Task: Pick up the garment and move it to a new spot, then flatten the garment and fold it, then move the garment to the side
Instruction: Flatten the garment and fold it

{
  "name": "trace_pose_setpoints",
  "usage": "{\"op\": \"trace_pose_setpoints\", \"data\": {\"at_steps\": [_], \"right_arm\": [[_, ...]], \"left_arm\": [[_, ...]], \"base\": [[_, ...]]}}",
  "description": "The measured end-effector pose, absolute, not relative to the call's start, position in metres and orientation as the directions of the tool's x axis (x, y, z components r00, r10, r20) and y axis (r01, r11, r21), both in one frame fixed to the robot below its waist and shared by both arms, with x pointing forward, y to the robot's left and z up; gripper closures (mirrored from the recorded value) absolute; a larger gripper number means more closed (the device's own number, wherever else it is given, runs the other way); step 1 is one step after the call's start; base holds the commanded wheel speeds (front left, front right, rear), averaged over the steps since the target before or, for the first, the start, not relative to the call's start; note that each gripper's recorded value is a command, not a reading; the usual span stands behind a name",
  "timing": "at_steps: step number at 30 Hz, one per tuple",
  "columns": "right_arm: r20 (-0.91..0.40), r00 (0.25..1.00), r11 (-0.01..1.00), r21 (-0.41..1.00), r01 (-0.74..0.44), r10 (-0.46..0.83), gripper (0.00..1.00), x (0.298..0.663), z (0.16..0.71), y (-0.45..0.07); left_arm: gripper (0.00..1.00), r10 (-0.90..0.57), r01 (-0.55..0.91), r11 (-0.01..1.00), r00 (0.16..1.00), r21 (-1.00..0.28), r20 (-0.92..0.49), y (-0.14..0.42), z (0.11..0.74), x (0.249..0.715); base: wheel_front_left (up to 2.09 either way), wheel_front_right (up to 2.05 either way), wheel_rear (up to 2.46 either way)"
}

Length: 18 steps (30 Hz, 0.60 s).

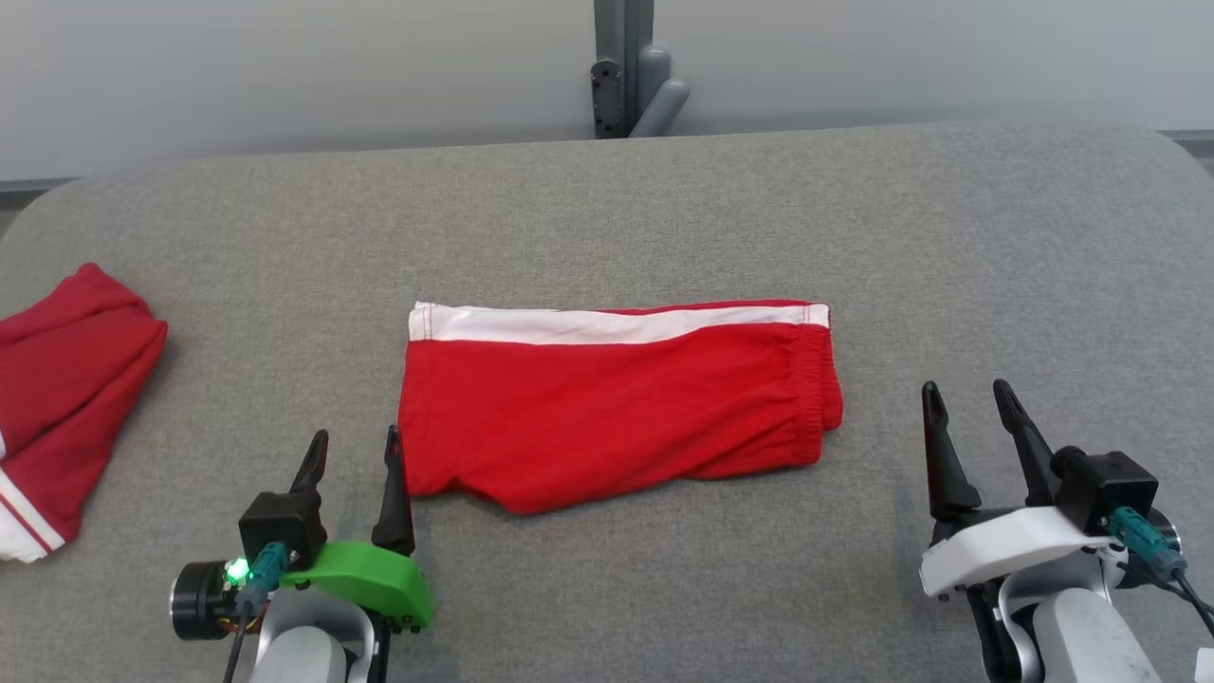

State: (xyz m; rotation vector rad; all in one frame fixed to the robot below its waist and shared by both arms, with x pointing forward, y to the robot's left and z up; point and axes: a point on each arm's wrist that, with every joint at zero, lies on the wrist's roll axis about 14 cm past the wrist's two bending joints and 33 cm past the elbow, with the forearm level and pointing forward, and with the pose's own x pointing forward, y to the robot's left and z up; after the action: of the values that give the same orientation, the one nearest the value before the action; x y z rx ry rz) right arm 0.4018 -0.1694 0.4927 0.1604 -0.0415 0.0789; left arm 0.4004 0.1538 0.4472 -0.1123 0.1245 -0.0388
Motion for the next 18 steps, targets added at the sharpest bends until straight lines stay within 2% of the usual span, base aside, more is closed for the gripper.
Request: {"op": "trace_pose_setpoints", "data": {"at_steps": [9,18], "right_arm": [[0.017,0.986,0.975,0.146,-0.166,0.165,0.0,0.433,0.48,-0.137],[-0.164,0.959,0.958,0.21,-0.194,0.23,0.0,0.453,0.42,-0.107]], "left_arm": [[0.0,-0.021,0.007,0.995,0.991,-0.104,-0.132,0.168,0.441,0.393],[0.0,0.019,-0.044,0.991,0.981,-0.126,-0.191,0.179,0.423,0.383]], "base": [[0.0,0.0,0.0],[0.0,0.0,0.0]]}}
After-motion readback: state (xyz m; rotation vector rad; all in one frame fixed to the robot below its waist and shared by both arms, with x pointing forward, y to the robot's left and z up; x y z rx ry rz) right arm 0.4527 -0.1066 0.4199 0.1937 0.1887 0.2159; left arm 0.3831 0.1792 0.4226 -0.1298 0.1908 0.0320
